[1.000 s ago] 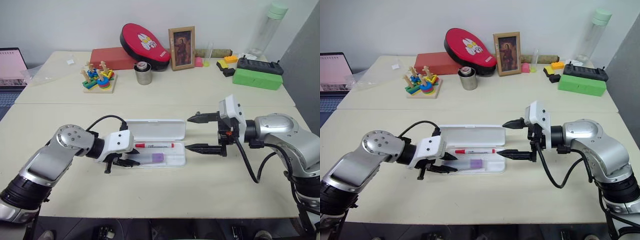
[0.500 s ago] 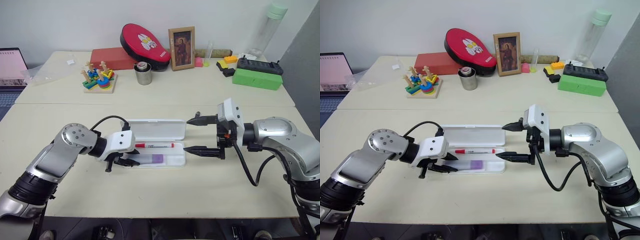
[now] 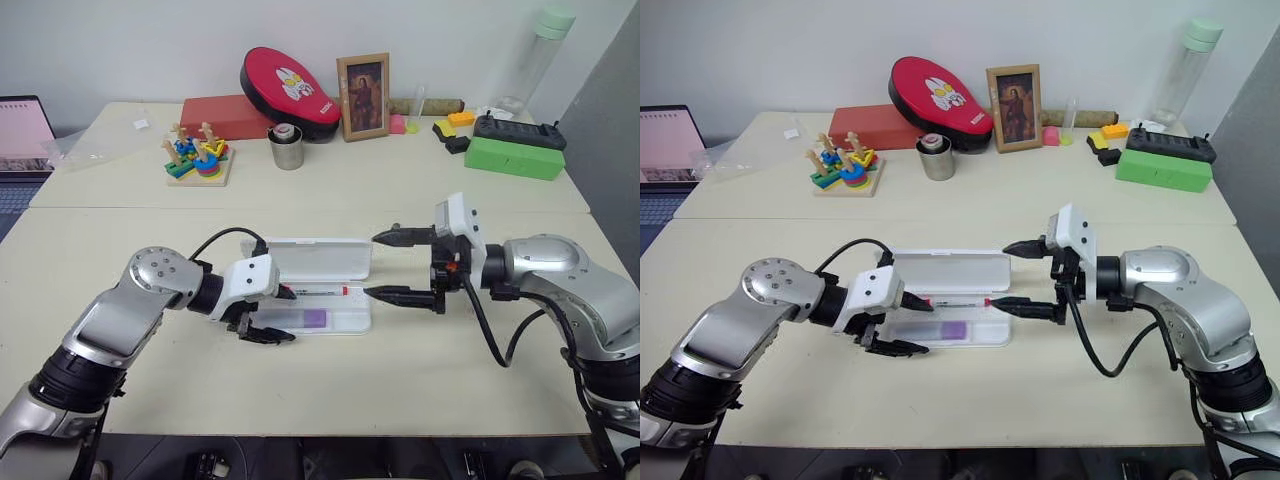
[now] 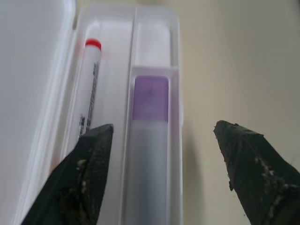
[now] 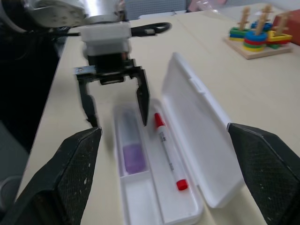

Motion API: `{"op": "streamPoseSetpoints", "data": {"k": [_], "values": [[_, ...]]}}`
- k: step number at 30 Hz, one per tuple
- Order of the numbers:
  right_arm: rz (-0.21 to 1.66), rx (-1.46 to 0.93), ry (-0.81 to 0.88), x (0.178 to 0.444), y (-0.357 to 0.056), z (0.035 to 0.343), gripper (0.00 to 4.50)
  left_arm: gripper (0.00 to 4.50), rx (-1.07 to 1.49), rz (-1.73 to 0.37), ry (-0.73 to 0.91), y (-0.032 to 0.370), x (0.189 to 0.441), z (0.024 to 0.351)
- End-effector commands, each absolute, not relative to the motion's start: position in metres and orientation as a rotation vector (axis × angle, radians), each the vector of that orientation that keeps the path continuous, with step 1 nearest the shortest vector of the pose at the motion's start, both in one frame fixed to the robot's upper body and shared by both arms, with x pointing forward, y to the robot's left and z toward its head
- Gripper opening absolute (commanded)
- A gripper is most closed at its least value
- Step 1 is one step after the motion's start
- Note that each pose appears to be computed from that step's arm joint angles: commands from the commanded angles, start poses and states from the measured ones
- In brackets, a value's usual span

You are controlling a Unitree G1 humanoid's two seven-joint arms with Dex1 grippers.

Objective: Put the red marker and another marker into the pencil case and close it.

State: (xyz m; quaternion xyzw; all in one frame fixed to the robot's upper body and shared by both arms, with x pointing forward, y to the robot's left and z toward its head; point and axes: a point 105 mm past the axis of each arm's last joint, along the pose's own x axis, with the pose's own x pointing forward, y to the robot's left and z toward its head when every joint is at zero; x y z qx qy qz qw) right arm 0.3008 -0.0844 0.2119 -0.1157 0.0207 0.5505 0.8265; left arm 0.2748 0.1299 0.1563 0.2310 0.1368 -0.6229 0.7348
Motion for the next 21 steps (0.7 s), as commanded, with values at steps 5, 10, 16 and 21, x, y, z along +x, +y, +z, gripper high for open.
{"op": "streamPoseSetpoints", "data": {"k": [5, 10, 16, 21], "values": [[0.461, -0.152, 0.178, 0.398, -0.144, 0.198, 4.50, 4.46, 0.223, -1.111, -0.160, 0.118, 0.293, 0.254], [0.387, -0.066, 0.256, 0.410, -0.120, 0.171, 4.50, 4.46, 0.190, -0.960, -0.209, 0.126, 0.311, 0.264], [0.339, -0.041, 0.340, 0.416, -0.101, 0.141, 4.50, 4.46, 0.193, -0.997, -0.184, 0.114, 0.308, 0.254], [0.315, -0.120, 0.384, 0.417, -0.095, 0.121, 4.14, 4.50, 0.173, -1.027, -0.188, 0.110, 0.303, 0.255]]}}
